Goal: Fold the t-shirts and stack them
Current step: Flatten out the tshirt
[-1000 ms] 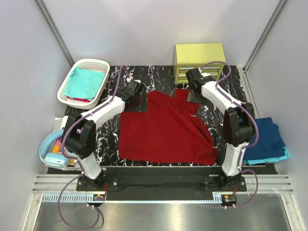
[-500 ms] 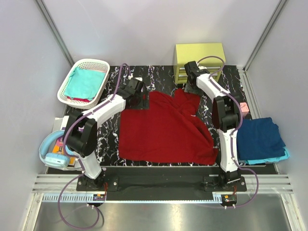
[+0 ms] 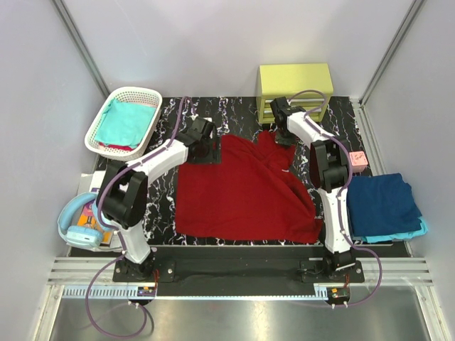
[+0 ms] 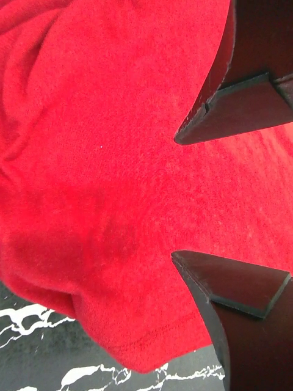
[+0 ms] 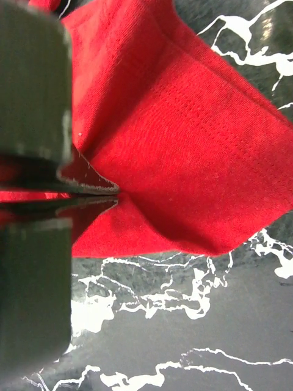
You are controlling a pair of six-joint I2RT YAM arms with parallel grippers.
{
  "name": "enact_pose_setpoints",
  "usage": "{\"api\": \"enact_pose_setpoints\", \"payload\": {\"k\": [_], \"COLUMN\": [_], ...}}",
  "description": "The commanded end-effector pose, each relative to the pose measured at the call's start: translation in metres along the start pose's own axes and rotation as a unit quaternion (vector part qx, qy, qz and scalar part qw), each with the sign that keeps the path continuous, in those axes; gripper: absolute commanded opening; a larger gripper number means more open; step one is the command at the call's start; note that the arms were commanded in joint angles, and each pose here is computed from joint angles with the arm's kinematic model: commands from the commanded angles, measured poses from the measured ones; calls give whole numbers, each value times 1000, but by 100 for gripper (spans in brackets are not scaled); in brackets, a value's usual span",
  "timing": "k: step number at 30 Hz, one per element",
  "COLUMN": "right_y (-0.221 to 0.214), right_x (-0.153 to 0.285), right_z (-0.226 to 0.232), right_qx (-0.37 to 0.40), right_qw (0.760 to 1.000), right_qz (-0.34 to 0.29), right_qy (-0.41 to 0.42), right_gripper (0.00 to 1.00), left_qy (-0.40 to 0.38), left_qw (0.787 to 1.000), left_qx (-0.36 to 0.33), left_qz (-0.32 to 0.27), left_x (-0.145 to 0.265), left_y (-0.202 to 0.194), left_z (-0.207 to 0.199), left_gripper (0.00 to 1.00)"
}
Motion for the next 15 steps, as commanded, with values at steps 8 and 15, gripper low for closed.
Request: {"api": "enact_pose_setpoints", "payload": {"k": [8,15], "right_y": [58,107], "right_x": [21,27], "right_z": [-28,-43], "right_qx": [-79,-122], "right_qw": [993,987], "right_qz": [-68,-97], "right_qy": [-55,-50], "right_gripper": [0,0], "left_qy": [-11,-9], "left_qw": [1000,1000], "left_qx": [4,8], "left_qz": [-1,8], "left_x": [-8,-10], "left_y": [7,4], "left_z": [-3,-3], "left_gripper": [70,70]}}
Point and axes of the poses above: each gripper's point midway between its finger pads, its own x axis back along the fingers, its own z axis along the line the jaws close on, y = z × x, the point moved 10 cm from there along x, back along the fingers, and after that the axes turned 11 degrees about -x, right-handed, at the moved point
